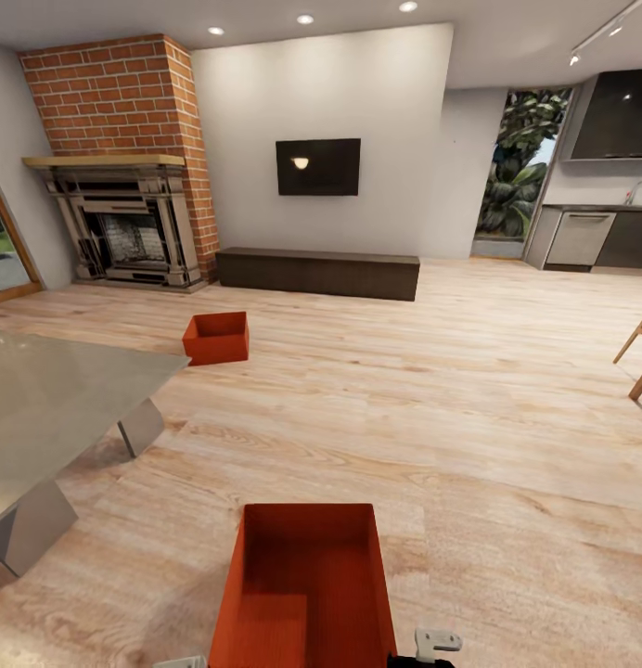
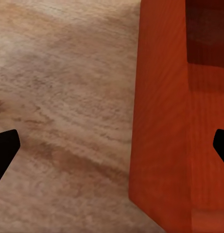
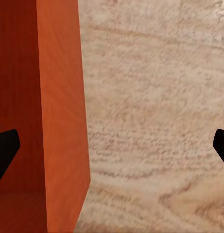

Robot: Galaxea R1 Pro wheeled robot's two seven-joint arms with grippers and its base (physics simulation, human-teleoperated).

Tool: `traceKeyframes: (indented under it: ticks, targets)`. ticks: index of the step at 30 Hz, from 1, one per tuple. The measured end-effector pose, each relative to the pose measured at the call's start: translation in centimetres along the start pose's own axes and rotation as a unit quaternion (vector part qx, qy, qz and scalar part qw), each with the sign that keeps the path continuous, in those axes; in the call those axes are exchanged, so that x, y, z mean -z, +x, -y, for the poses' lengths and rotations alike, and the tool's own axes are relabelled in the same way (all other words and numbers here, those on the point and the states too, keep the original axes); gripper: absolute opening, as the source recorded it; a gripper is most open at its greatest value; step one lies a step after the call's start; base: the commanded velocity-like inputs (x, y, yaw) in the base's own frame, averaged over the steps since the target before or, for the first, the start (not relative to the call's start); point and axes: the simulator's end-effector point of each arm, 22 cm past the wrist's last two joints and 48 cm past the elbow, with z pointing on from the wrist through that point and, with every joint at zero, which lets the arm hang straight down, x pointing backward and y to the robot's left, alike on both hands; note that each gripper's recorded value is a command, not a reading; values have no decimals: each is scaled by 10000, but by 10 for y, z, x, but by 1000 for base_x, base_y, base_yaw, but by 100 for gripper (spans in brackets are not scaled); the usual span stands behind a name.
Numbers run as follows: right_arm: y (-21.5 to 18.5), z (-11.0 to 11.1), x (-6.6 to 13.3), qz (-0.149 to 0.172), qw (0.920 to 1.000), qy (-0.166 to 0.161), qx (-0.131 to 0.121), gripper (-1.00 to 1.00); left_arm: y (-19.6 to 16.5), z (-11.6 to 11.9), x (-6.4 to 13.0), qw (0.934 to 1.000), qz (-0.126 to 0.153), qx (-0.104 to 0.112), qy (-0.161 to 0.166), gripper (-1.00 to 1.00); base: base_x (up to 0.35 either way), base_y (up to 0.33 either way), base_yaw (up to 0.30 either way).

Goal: Move the two storage containers from the living room to the garage. In the garage, place one container on the floor and stack the other container on top of it (either order is fine).

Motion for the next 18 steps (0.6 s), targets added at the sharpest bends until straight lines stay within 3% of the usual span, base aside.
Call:
traceKeyframes:
  ticks: [18]
  targets:
    - [10,0,-10,1,10000,-2,2,100,12,-1,-8,10000,2,-6,6,100,0,0,0]
